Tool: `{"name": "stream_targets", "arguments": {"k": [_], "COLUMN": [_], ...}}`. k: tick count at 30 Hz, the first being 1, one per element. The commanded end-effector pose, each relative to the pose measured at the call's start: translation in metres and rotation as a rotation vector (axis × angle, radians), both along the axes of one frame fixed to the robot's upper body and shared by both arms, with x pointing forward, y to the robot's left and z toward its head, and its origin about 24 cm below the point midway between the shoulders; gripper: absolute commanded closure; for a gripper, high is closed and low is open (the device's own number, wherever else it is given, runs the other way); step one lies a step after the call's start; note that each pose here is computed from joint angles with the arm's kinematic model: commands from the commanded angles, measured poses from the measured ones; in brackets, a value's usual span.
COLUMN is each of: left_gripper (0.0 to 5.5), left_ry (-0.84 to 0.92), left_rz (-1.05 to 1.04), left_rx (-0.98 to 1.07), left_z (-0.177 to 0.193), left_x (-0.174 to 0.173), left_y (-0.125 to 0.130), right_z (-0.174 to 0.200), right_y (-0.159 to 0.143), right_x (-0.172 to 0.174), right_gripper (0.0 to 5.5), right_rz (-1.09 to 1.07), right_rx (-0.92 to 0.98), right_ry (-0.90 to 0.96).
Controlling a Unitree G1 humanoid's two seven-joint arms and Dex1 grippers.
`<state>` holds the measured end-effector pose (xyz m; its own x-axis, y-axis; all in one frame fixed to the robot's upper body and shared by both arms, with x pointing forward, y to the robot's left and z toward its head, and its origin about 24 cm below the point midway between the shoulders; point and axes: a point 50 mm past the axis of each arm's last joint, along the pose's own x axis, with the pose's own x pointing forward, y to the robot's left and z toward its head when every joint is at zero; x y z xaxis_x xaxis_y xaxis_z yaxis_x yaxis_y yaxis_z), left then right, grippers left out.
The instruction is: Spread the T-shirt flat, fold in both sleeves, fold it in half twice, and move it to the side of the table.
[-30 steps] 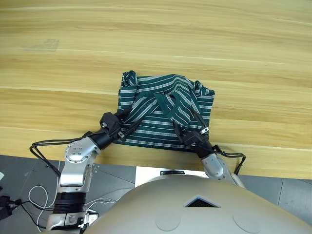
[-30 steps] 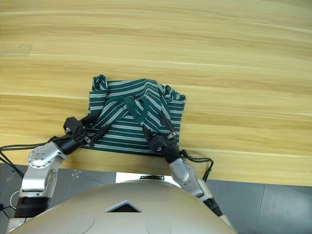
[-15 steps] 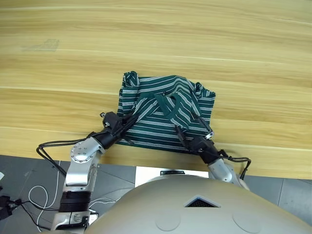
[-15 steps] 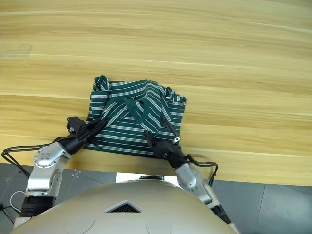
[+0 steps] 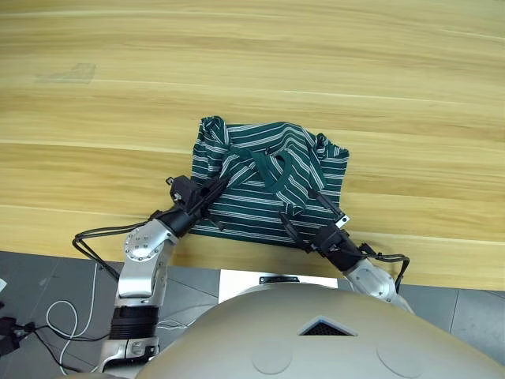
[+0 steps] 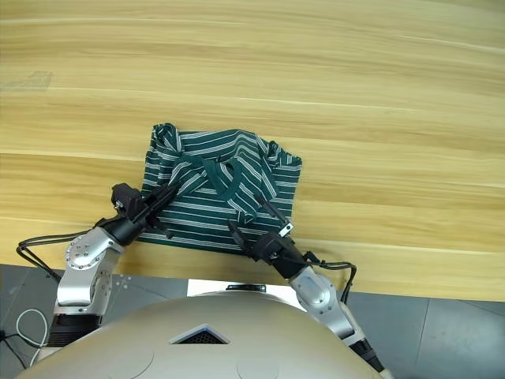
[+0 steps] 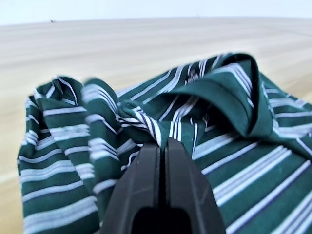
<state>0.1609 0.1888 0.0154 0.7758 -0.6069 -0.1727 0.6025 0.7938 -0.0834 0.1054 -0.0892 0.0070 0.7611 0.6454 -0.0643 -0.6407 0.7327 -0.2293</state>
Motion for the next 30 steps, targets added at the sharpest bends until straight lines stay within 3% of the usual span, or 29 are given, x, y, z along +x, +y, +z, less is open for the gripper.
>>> {"name": "stream_targets", "arguments": {"k": [1,14,26,30], "left_gripper": [5.49,5.49,5.50,5.50], "left_ry": [-0.042,-0.115,-0.193,-0.222], "left_rz": [-0.003,0.021,-0.019,-0.028], "left_rx": [-0.053,-0.192,-0.348,-0.369], "left_z": [0.011,0.030,0.049,0.055], "left_x": [0.003,0.005,-0.005,-0.001], "left_y": [-0.003,0.002,0.005,0.004], "right_z": [-0.010,-0.014,-0.014,-0.011], "right_y": [0.003,0.001,0.006,0.013], "right_x": [0.000,0.003,0.022,0.022], "right_gripper": [1.79,1.79,4.03,4.16], "right_rz": [-0.013,-0.047,-0.085,-0.064], "right_rx": [-0.014,0.006,0.018,0.022], "right_ry": [0.029,0.041,0.013,-0.002]}}
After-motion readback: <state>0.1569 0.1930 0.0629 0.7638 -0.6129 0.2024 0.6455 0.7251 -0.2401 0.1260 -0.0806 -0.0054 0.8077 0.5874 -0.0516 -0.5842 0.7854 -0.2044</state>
